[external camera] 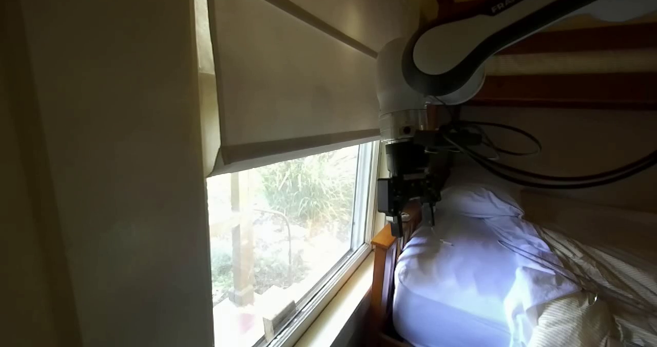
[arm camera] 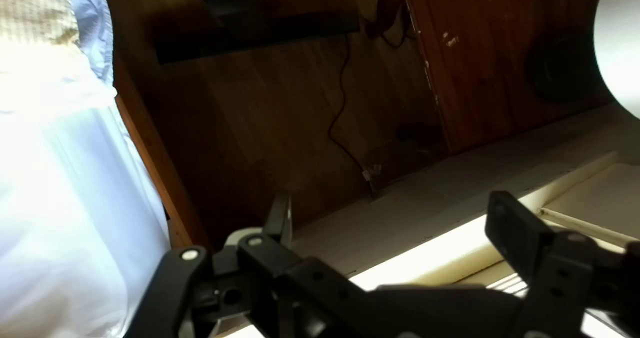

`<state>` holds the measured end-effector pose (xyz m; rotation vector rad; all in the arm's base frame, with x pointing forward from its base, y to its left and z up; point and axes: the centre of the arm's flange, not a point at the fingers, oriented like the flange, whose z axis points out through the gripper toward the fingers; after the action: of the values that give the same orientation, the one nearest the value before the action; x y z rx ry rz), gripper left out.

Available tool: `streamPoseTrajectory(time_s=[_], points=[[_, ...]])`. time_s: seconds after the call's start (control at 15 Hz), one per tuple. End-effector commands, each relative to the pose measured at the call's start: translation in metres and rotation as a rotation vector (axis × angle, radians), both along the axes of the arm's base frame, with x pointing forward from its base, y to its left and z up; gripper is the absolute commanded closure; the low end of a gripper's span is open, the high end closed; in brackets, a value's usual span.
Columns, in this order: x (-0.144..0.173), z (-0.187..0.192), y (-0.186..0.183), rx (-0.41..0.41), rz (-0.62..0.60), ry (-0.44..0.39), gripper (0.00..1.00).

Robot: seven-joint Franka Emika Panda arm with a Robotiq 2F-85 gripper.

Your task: Remove the coat hanger from the bed and put it on the table on the left

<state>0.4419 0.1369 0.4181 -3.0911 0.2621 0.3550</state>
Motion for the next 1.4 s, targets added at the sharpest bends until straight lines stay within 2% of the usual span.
streamPoseTrajectory(time_s=[0.0,0.27,0.6,0.87,1.0,1.33], points=[[0.000,0.000,0.000,0.000,0.000,0.000,0.00],[0.000,0.000,0.000,0.000,0.000,0.000,0.00],[-0.036,-0.006,-0.073,0.022,-0.103,-0.022,0.00],[-0.054,0.009,-0.136,0.037,-0.141,-0.133,0.00],[-0.052,0.038,-0.163,0.052,-0.235,-0.212,0.00],[-0.055,0.128,-0.201,-0.056,-0.481,-0.326,0.00]])
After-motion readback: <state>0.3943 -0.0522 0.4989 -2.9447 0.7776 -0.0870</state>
